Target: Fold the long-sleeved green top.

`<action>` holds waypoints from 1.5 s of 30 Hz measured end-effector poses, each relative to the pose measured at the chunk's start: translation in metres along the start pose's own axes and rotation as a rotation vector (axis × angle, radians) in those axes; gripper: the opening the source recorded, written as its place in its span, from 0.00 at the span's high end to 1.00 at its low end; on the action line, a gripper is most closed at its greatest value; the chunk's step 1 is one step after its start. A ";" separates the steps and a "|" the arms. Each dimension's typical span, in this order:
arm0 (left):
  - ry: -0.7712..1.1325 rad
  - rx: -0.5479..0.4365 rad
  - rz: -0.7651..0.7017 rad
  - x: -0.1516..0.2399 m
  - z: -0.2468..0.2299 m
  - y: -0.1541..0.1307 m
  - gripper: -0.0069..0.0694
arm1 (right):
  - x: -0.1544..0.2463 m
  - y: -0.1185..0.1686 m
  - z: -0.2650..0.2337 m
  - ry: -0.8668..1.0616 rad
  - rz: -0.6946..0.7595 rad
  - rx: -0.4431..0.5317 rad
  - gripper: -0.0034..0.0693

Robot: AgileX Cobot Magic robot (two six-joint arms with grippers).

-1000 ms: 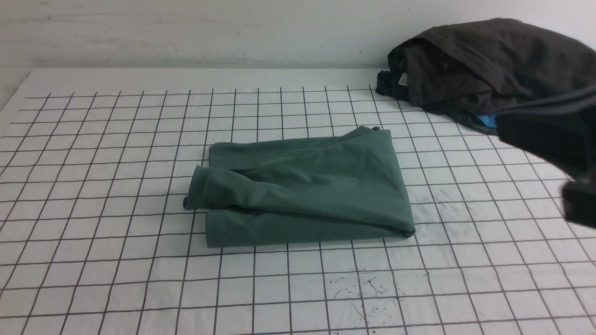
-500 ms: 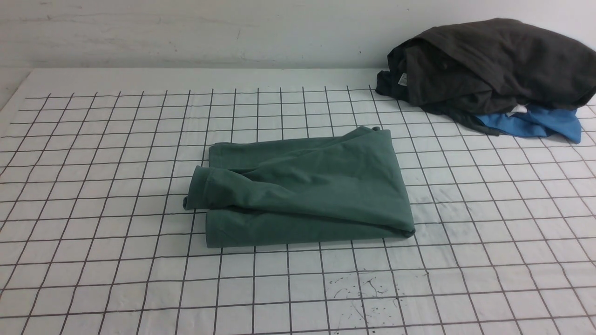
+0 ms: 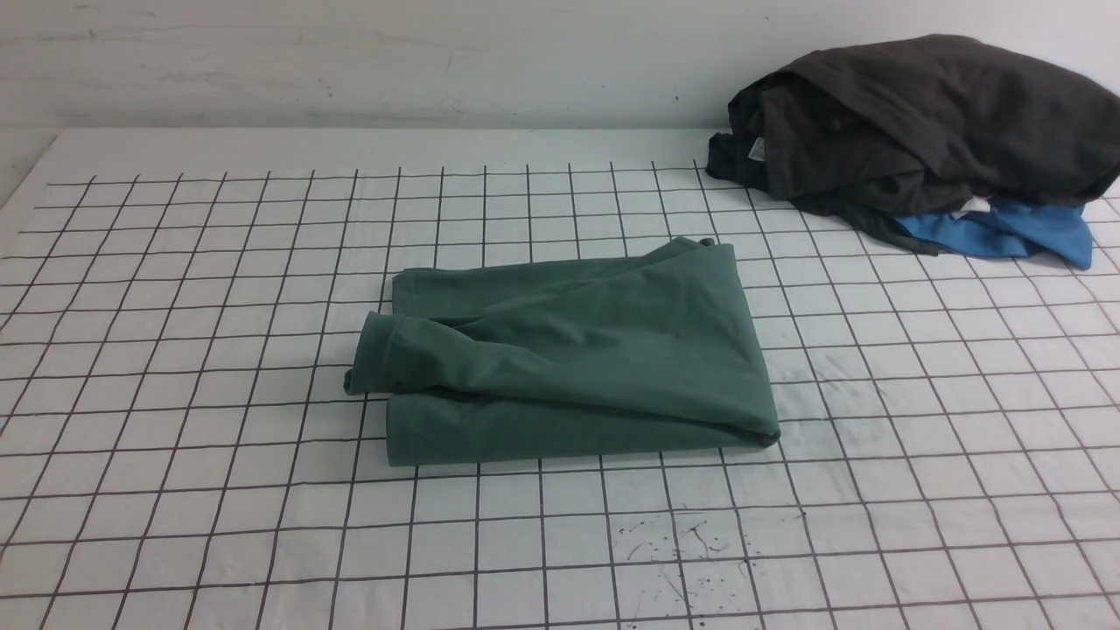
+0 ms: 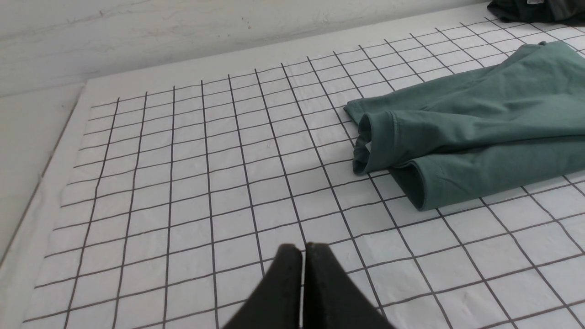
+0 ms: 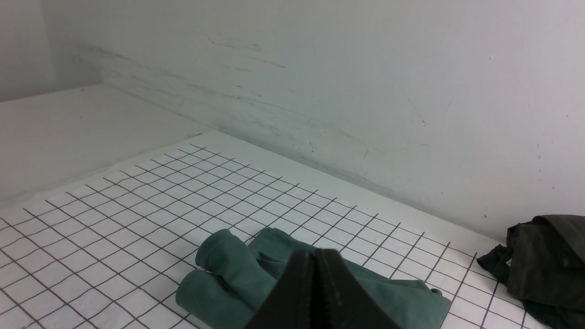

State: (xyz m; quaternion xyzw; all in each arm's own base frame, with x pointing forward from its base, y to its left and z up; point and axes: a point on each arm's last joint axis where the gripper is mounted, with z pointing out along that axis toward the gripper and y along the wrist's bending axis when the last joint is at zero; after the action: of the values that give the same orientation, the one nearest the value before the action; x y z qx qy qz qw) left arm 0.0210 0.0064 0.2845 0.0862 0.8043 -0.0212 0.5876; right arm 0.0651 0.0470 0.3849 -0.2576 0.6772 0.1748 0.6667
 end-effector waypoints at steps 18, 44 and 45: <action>0.002 0.000 0.000 0.000 0.000 0.000 0.92 | 0.100 -0.016 0.001 -0.104 0.172 0.329 0.97; 0.004 0.000 0.000 0.000 0.000 0.000 0.92 | 0.207 -0.014 -0.028 0.117 0.321 0.696 0.97; 0.004 0.000 0.000 0.000 0.000 0.000 0.92 | 0.207 -0.014 -0.028 0.117 0.321 0.696 0.97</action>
State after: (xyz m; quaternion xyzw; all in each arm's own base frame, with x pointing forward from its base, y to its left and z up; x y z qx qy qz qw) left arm 0.0208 0.0065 0.2841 0.0861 0.8055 -0.0212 0.5859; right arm 0.0551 -0.0045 0.1819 0.0837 0.7647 0.0216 0.6386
